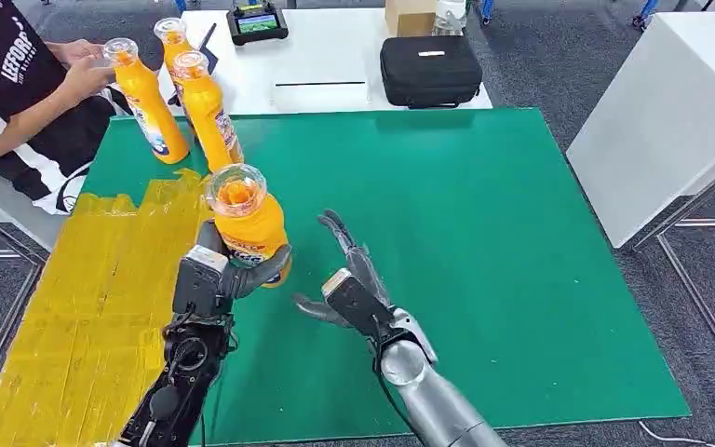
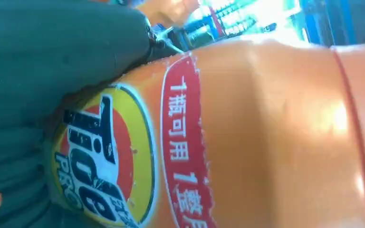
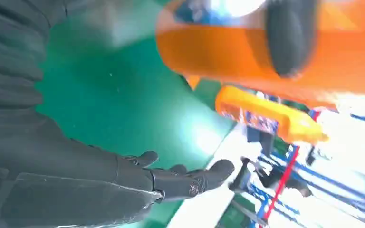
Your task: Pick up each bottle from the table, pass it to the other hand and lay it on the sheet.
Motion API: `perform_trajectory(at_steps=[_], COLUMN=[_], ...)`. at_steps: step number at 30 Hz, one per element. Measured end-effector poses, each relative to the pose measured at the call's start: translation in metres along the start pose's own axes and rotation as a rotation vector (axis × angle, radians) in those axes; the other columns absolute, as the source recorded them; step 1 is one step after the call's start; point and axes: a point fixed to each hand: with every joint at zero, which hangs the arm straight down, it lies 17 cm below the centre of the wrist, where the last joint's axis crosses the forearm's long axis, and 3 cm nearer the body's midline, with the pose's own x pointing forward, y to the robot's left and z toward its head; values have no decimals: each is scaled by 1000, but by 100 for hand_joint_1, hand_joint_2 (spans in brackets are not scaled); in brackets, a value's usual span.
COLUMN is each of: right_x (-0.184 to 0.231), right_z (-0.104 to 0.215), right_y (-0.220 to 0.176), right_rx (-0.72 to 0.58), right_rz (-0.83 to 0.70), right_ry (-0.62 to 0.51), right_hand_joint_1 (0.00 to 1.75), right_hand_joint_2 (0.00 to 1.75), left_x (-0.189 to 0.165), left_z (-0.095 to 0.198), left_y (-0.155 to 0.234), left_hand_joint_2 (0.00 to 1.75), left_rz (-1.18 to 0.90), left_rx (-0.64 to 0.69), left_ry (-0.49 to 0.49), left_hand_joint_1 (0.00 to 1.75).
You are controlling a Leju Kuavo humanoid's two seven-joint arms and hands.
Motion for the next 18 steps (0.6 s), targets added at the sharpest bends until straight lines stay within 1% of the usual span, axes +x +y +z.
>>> perform_trajectory(at_steps=[1,2,5,6,9,10,12,14,15,17,18], right_x=[1,4,15,18,29,32,41,47,50,58,62], right_z=[2,3,7,10,19,25,35,45,49,55,56], right_y=[-5,-15,-54,-63,-92,-101,-116,-131,-137,-149,-152], right_rx=[-16,-48,-151,-175,-255,-280,-324,-367,-385,-415,-422], right_rz=[-7,-16,-27,-29,-15,-12,4,18,26,42,48], right_ry=[-1,-10,-48,-55,-89,-98,-124,-140,-147,-168,-178], right_hand_joint_1=[0,0,0,0,0,0,0,0,0,0,0], right_hand_joint_2=[175,175,175,175,175,175,175,175,175,175,175], left_x=[1,3,13,17,22,12,-13,-39,-50,-74,-87], left_z=[0,-2,-8,-11,-18,-21,-30,-39,-44,-51,-50], left_y=[2,9,39,45,52,62,88,108,111,100,98], left_hand_joint_2=[175,175,175,175,175,175,175,175,175,175,175], left_rz=[-29,-116,-497,-582,-964,-1124,-1366,-1447,-1485,-1566,-1598], left_rx=[7,32,134,150,150,143,147,120,77,-68,-132], left_ry=[-9,-31,-109,-131,-198,-177,-62,52,71,47,42], left_hand_joint_1=[175,175,175,175,175,175,175,175,175,175,175])
